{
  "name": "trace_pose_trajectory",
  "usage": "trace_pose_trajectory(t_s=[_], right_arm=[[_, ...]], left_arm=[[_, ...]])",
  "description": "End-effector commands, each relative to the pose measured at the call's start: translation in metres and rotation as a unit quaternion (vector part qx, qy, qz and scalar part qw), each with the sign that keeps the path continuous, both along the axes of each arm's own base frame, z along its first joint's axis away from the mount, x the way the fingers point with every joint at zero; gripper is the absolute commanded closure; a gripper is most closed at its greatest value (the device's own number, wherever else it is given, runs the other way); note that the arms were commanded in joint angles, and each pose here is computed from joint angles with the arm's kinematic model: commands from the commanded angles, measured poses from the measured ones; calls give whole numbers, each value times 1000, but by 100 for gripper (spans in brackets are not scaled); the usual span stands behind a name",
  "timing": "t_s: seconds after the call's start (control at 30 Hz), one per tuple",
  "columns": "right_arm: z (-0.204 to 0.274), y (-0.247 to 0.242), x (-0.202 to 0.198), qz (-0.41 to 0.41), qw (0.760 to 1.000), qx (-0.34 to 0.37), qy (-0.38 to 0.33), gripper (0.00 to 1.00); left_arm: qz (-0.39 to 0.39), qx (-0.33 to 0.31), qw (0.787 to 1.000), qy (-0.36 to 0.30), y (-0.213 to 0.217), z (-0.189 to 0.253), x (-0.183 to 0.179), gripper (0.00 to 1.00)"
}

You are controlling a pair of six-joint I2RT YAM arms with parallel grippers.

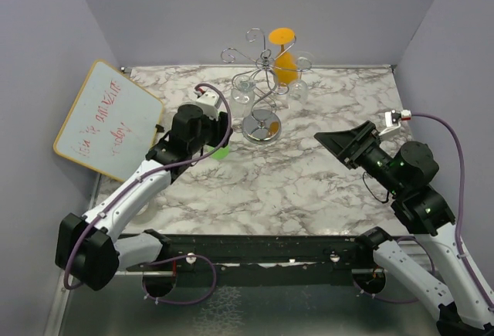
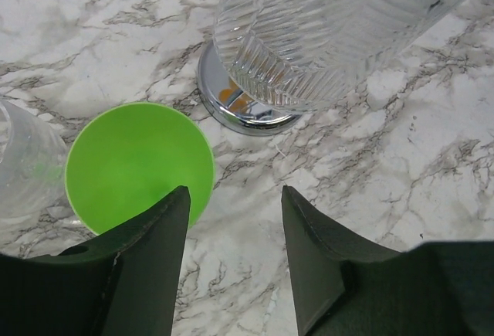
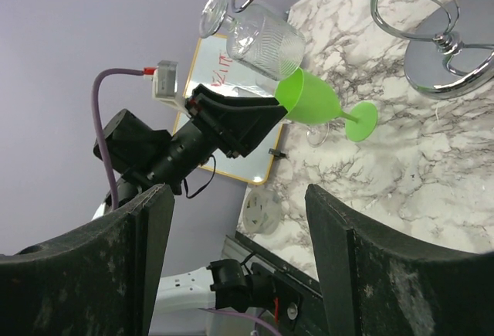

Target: Place the wine glass upside down on the wine glass rack

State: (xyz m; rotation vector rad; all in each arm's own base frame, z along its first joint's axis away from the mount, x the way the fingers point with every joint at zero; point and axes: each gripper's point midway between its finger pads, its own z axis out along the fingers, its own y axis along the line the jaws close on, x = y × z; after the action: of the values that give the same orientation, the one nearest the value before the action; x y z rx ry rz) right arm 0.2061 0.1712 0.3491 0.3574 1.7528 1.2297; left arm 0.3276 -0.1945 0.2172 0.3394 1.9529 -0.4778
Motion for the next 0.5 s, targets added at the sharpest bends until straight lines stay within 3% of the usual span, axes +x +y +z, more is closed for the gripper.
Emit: trace_pose_trajectory(t_s=[0.0, 0.47], right_arm=[[-6, -4, 3, -14, 1000, -13, -3, 27], [-23, -13, -4, -33, 999, 3, 29, 28]], left_arm=[[32, 10, 999, 2, 4, 1, 16, 49], [27, 45, 997, 61, -4, -31, 27, 62]])
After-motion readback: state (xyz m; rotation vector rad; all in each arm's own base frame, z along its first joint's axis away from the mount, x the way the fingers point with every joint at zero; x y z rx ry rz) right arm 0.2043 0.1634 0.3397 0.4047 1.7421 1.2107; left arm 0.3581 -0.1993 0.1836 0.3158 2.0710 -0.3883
